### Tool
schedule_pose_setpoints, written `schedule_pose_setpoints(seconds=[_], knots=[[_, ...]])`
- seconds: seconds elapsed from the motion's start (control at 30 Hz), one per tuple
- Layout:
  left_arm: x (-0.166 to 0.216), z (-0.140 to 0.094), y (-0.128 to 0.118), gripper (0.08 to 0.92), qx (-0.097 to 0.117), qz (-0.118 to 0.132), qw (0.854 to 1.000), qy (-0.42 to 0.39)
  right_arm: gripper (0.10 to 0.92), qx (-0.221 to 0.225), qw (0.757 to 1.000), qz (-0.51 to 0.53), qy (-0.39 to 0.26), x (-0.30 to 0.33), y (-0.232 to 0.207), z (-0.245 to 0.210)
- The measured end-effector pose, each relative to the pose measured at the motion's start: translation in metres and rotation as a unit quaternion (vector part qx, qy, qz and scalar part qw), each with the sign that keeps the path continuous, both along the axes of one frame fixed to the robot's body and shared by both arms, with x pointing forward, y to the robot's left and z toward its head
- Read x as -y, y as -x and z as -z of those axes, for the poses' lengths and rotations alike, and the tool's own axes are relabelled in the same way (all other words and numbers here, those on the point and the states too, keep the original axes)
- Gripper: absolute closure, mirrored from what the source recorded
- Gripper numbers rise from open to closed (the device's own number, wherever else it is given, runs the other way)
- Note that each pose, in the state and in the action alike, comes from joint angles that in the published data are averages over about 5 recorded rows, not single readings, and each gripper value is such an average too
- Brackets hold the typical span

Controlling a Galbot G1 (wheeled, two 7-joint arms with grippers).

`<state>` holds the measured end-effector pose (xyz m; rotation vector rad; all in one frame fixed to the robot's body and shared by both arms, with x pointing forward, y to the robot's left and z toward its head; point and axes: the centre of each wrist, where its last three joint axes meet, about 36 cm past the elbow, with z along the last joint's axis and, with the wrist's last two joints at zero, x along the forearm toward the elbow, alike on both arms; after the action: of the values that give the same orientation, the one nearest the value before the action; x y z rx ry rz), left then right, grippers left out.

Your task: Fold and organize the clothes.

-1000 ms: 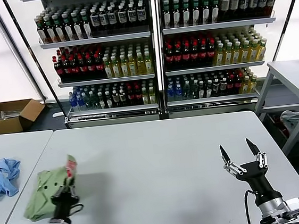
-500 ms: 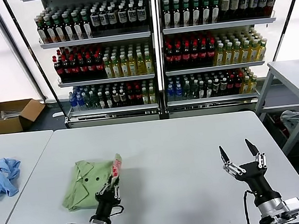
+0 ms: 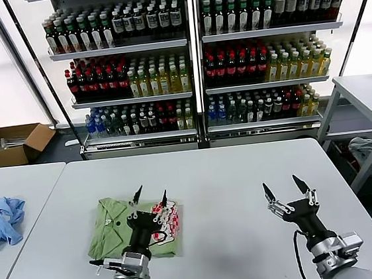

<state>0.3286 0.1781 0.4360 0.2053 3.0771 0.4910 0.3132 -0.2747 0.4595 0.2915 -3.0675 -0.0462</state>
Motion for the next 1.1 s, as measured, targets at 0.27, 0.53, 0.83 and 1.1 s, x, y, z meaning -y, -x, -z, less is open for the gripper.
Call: schedule_pose_setpoints(seconds=[0.27, 0.53, 0.83, 1.1], knots=[[-0.036, -0.019, 0.012, 0.181, 0.006, -0.026, 0.999, 0.030, 0.200, -0.064, 0.996, -0.035, -0.045, -0.046, -0.046, 0.011], [-0.058, -0.030, 0.029, 0.177, 0.016, -0.042, 0.998, 0.052, 0.200, -0.145, 0.982, -0.098, -0.076, -0.125, -0.083, 0.031], [-0.069, -0.032, 0.037, 0.177, 0.017, -0.047, 0.997, 0.051, 0.200, -0.201, 0.965, -0.154, -0.073, -0.181, -0.074, 0.044], [-0.076, -0.028, 0.040, 0.177, 0.009, -0.053, 0.997, 0.048, 0.200, -0.223, 0.958, -0.164, -0.075, -0.192, -0.060, 0.049]])
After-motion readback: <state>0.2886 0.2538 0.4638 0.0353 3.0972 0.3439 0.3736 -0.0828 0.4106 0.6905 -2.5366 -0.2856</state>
